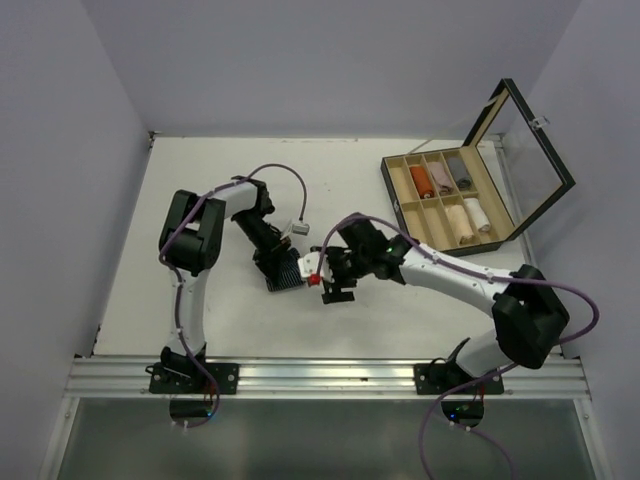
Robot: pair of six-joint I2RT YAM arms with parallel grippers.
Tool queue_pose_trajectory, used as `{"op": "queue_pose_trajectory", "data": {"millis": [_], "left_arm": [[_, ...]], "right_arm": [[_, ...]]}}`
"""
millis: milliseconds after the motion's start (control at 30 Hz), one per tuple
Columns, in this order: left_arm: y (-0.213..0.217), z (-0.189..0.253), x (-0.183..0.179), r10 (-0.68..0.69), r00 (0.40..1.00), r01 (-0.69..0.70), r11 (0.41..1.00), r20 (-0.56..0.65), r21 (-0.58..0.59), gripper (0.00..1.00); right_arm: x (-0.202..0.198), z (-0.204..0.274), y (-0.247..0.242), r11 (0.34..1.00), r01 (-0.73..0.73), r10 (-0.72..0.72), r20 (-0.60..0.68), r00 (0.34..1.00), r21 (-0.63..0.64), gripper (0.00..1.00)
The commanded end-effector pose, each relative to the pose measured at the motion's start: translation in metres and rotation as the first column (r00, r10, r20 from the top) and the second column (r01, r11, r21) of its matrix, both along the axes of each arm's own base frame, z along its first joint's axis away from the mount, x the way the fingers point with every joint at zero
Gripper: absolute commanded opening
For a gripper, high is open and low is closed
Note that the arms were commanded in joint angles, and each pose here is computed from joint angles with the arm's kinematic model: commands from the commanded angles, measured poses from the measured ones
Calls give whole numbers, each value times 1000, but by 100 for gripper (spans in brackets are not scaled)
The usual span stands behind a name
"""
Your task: Roll the underwear
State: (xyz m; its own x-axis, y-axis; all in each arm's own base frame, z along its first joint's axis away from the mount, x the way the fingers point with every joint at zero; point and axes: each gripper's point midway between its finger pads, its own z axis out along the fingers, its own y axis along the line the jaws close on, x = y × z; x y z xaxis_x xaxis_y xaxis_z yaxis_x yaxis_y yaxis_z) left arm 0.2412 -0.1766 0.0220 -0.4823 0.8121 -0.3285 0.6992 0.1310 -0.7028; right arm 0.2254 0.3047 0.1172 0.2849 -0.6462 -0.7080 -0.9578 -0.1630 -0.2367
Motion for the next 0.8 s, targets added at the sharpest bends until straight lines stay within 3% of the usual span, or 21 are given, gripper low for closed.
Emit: {"op": "queue_pose_trajectory", "data": {"millis": [0, 67, 333, 767], "left_arm": [[30, -55, 0, -127, 992, 122, 981, 27, 149, 9], [32, -55, -2, -126, 992, 120, 980, 29, 156, 9], [32, -56, -4, -112, 993, 104, 981, 44, 163, 11], [30, -56, 4, -90, 991, 73, 984, 98, 164, 21]], "right_arm": [[4, 10, 47, 986, -126, 100, 220, 970, 106, 77], [0, -9, 64, 984, -149, 127, 205, 971, 97, 71], [13, -34, 94, 972, -193, 152, 262, 953, 135, 65], [-15, -102, 79, 960, -281, 282, 81, 956, -15, 50]]}}
